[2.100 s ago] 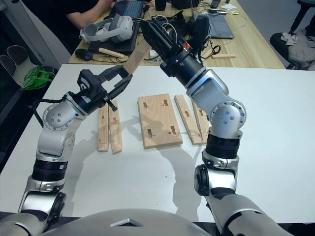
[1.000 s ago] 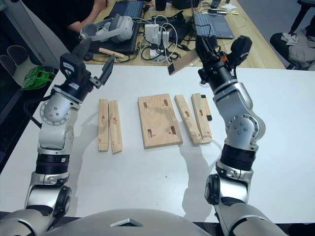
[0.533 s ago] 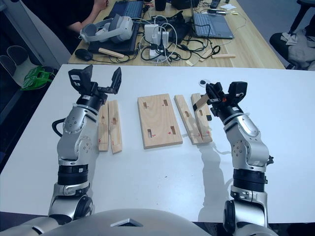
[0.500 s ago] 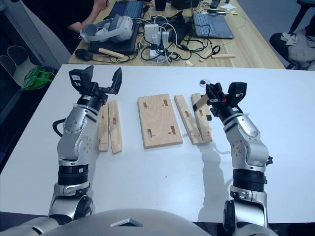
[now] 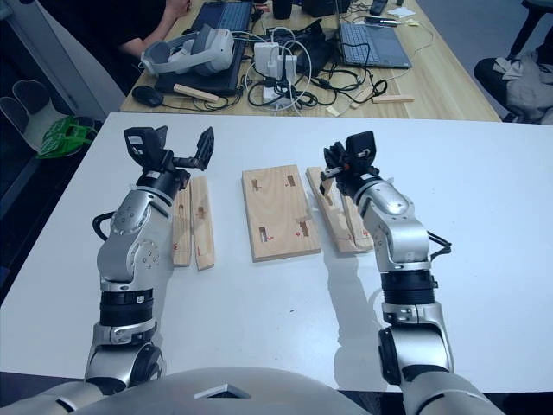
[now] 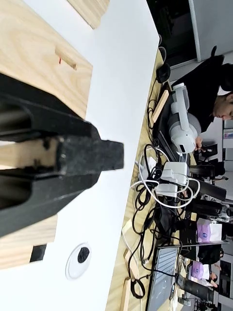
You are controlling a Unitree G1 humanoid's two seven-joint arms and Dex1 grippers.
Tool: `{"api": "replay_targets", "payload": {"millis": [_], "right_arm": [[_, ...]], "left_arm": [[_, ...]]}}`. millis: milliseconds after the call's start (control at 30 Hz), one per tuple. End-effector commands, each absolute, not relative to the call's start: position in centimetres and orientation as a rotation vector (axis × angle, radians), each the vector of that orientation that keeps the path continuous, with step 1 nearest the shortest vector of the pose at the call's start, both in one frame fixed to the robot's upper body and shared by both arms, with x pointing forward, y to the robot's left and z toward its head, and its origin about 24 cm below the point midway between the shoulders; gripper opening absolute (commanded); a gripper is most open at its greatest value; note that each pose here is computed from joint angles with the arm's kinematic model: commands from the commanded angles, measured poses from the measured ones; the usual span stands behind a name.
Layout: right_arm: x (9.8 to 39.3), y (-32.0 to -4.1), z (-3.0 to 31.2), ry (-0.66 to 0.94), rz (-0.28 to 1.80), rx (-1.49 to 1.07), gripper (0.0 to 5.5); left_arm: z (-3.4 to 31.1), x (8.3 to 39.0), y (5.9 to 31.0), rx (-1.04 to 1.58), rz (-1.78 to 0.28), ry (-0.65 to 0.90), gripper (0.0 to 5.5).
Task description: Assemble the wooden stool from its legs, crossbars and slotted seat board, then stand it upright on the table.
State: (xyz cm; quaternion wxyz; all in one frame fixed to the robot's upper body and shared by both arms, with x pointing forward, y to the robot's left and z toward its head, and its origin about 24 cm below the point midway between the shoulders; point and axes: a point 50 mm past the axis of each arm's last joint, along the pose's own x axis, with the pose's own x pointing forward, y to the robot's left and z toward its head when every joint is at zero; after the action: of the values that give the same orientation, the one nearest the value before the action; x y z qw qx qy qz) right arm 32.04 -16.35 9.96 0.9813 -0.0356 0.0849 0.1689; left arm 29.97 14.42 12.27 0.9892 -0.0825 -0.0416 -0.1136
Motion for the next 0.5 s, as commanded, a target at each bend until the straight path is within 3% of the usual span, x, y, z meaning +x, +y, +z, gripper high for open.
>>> {"api": "replay_targets", "payload": {"millis": [33, 500], "right_arm": [[32.50, -15.55, 10.43, 0.158, 0.283, -0.150, 0.38], [32.14, -15.63, 10.27, 0.205, 0.255, -0.145, 0.38]], "left_arm": [[12.46, 30.18, 14.48, -0.155, -0.234, -0.071, 5.24], [12.28, 30.34, 14.39, -0.152, -0.242, -0.058, 5.24]]}}
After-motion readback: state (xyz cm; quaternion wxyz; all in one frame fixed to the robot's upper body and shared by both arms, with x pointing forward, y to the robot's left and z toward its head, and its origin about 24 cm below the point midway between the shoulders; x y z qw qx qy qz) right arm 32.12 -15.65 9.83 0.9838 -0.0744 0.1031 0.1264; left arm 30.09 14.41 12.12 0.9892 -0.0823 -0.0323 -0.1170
